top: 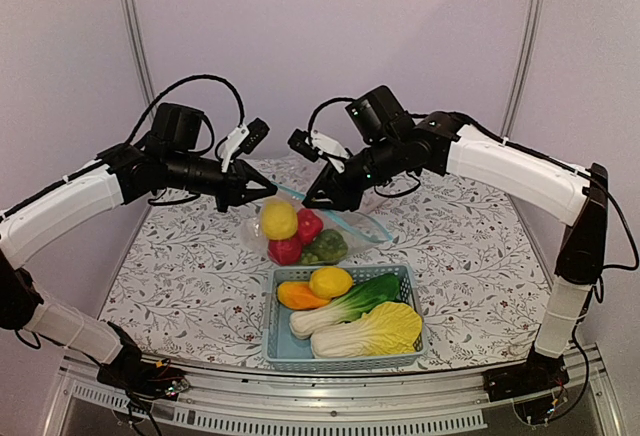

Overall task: Place the food in the zip-top bag and seal the zipper
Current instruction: Zip the zipper on the zipper food storage bag.

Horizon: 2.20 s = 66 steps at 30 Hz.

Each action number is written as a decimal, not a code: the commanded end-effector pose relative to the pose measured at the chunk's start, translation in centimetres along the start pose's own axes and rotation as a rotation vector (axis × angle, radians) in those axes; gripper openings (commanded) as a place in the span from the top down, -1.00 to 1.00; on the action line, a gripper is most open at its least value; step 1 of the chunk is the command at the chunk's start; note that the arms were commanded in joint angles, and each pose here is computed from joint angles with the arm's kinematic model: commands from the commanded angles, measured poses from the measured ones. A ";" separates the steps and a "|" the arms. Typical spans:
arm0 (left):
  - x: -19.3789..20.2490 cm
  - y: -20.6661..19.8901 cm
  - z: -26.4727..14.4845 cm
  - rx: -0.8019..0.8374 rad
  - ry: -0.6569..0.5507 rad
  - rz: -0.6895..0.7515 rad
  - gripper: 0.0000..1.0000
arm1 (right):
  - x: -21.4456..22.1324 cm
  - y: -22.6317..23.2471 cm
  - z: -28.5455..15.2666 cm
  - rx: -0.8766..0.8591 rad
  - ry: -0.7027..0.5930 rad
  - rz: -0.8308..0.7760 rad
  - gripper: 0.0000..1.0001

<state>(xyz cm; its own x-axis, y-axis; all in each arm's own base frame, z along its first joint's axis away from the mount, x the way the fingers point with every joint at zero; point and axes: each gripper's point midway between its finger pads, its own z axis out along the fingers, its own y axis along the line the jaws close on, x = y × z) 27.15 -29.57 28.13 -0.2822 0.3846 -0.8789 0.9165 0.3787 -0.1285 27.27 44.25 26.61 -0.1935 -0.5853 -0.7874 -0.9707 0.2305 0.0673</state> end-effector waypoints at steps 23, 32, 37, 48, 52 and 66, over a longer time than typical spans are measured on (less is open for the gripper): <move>-1.0 3.4 -1.3 -0.174 -0.026 -0.025 1.00 | 1.0 -0.7 -0.5 0.023 0.024 0.029 0.96; -1.1 4.8 -1.9 -0.238 -0.039 -0.051 1.00 | 1.9 -1.0 -0.6 0.055 0.046 0.041 0.96; -1.3 5.1 -2.2 -0.246 -0.052 -0.060 1.00 | 2.2 -1.2 -0.6 0.066 0.056 0.046 0.96; -1.1 6.6 -2.8 -0.308 -0.055 -0.094 1.00 | 2.6 -1.4 -0.7 0.085 0.063 0.050 0.96; -1.0 7.5 -3.2 -0.346 -0.061 -0.115 1.00 | 2.9 -1.5 -0.9 0.096 0.068 0.054 0.96; -1.3 9.1 -4.5 -0.383 -0.114 -0.180 1.00 | 3.7 -1.6 -1.5 0.122 0.083 0.072 0.97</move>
<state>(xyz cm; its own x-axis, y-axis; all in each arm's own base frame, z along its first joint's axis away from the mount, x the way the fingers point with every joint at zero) 32.29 -25.63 27.87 -0.4062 0.2839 -0.8686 0.7596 0.6332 -0.1483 28.62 43.21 25.51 -0.2150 -0.5770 -0.7879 -0.9470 0.3205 0.0237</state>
